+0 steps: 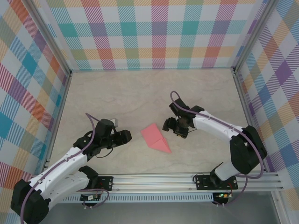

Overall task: Fold a paper plane with a square sheet of paper (pick it up from the middle)
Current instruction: Rotate the paper at the center of the table.

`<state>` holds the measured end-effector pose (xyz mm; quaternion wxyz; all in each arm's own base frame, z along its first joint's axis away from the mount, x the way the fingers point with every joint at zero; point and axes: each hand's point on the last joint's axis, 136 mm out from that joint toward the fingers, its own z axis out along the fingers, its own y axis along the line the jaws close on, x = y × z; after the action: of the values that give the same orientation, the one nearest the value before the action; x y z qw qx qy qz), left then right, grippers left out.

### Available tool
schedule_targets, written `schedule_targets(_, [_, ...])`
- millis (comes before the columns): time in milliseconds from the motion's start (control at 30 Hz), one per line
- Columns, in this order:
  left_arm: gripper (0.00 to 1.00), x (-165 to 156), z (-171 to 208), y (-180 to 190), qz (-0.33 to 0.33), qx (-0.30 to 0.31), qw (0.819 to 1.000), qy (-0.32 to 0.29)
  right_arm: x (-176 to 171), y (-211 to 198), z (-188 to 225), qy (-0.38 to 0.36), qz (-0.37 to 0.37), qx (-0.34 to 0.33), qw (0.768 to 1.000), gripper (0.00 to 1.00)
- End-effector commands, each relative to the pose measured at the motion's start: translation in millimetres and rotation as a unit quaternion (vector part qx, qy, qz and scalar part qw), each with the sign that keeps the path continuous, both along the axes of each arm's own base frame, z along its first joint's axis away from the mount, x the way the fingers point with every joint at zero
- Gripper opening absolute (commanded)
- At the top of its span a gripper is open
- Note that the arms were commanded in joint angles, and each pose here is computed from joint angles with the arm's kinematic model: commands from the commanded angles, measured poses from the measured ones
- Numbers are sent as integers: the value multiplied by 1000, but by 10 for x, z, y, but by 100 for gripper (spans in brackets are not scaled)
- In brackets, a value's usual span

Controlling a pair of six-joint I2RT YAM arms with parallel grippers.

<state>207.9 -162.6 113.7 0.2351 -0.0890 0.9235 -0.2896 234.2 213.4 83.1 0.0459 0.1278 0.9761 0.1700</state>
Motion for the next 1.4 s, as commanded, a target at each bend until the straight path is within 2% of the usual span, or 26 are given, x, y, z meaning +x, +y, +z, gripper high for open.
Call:
schedule_targets(0, [63, -74, -75, 20, -8, -2, 1000, 13, -181, -121, 33, 5, -2, -4, 1000, 73])
schedule_targets(300, [63, -173, -183, 24, -31, 7, 999, 25, -234, -22, 50, -10, 33, 36, 999, 73])
schedule_targets(500, [64, -213, -293, 66, -22, -6, 1000, 7, -202, 0, 177, -78, 62, 65, 993, 71])
schedule_targets(667, [64, -186, -344, -38, -30, -29, 999, 14, -334, 79, 167, -112, 109, 119, 981, 65])
schedule_targets(800, [64, -132, -313, -132, -35, -50, 998, 10, -399, 277, 132, -101, 148, 169, 969, 58])
schedule_targets(933, [64, -94, -285, -159, -34, -54, 998, 10, -335, 372, 70, -88, 182, 158, 967, 53])
schedule_targets(1000, [64, -99, -292, -157, -33, -54, 998, 12, -255, 314, 36, -98, 186, 125, 970, 59])
schedule_targets(1133, [64, -116, -296, -163, -35, -58, 998, 14, -143, 338, 5, -105, 216, 100, 966, 60])
schedule_targets(1233, [64, -122, -303, -170, -35, -61, 997, 17, -75, 424, -97, -89, 227, 99, 965, 60])
schedule_targets(1367, [64, -142, -311, -176, -39, -61, 997, 19, -55, 611, -231, -65, 244, 132, 959, 60])
